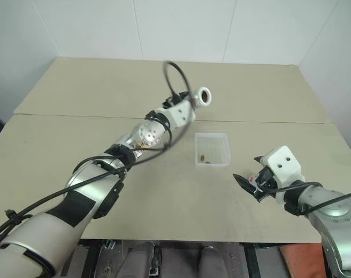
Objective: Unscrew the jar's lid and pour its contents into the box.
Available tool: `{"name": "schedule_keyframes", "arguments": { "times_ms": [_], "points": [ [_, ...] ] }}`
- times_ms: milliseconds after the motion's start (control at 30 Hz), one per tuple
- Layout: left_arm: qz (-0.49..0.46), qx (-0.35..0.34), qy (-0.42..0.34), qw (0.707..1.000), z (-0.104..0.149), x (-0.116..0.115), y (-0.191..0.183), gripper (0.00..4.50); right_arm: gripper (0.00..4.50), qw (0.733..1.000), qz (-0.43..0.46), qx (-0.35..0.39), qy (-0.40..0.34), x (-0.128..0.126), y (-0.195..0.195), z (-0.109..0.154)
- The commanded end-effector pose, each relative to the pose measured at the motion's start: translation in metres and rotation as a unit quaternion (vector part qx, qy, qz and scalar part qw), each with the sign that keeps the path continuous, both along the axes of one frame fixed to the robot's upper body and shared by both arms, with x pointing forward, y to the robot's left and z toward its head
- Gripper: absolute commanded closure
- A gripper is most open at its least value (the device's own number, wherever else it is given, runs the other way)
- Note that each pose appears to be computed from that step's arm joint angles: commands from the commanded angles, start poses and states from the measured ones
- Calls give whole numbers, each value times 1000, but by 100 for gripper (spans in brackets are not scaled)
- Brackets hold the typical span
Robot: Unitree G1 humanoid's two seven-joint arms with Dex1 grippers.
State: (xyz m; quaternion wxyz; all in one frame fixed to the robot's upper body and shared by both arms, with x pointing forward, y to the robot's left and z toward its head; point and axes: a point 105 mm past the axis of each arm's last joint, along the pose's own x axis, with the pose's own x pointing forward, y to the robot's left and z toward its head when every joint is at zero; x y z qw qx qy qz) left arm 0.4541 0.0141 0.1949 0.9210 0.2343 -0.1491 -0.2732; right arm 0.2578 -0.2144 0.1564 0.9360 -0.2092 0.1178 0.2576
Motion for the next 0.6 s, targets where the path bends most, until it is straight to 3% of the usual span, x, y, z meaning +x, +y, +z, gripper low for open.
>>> {"name": "schedule_keyframes", "arguments": {
  "times_ms": [33, 133, 233, 400, 600],
  "points": [
    [-30, -166, 85, 982, 4, 2, 15, 227, 6, 1000, 4, -7, -18, 1, 1, 9],
    [-55, -207, 115, 970, -12, -8, 18, 227, 6, 1000, 12, -5, -16, 4, 3, 8],
    [-75, -224, 116, 965, -29, -32, 18, 227, 6, 1000, 24, -2, -16, 9, 7, 8],
    [-39, -225, 130, 965, -50, -58, 28, 227, 6, 999, 35, -1, -14, 14, 12, 6],
    [-16, -155, 105, 982, -68, -71, 43, 227, 6, 999, 37, -6, -12, 14, 12, 3]
  ]
}}
